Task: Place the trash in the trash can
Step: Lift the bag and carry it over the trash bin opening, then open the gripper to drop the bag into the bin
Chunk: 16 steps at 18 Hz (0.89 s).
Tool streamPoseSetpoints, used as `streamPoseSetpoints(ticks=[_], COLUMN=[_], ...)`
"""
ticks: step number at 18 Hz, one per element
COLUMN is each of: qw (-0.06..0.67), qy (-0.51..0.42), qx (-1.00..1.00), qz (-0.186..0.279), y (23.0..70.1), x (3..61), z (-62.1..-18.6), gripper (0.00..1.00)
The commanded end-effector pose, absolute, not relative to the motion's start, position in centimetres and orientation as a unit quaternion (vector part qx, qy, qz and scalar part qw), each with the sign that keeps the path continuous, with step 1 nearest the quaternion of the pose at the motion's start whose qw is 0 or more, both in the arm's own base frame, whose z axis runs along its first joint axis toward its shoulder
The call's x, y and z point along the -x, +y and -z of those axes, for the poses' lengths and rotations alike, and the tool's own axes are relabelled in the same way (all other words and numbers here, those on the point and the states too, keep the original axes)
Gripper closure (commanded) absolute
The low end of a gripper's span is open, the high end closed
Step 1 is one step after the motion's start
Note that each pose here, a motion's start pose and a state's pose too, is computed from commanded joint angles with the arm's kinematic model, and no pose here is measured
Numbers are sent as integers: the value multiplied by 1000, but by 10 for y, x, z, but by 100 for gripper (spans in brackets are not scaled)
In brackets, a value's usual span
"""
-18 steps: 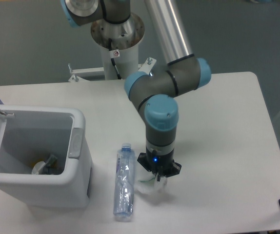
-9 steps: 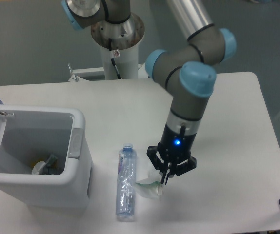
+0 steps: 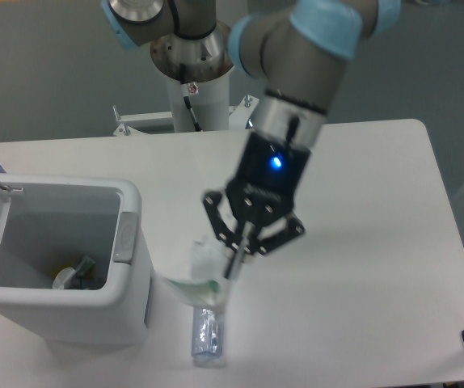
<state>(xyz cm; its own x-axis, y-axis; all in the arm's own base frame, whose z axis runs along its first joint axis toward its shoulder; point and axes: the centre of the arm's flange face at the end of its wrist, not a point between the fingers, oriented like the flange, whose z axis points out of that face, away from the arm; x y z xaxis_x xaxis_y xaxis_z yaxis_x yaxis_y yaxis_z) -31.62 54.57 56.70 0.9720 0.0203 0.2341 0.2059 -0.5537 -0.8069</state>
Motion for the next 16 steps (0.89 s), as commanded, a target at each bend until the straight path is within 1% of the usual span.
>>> streamPoseSetpoints(ticks=[4, 5, 6, 7, 8, 9, 10, 14, 16], qw=[455, 449, 442, 439, 436, 435, 436, 437, 439], qy=[-30, -33, -35, -36, -35, -34, -33, -35, -43], qx=[878, 880, 882, 883, 884, 885, 884, 885, 884], qz=[142, 153, 159, 162, 164, 164, 164, 159, 152], y=[573, 575, 577, 576, 576, 574, 573, 571, 569], x=[257, 248, 240, 238, 236, 235, 232, 236, 248], z=[-555, -547, -541, -537, -531, -530, -531, -533, -536], gripper=[100, 92, 73, 49, 30, 6, 0, 0, 0])
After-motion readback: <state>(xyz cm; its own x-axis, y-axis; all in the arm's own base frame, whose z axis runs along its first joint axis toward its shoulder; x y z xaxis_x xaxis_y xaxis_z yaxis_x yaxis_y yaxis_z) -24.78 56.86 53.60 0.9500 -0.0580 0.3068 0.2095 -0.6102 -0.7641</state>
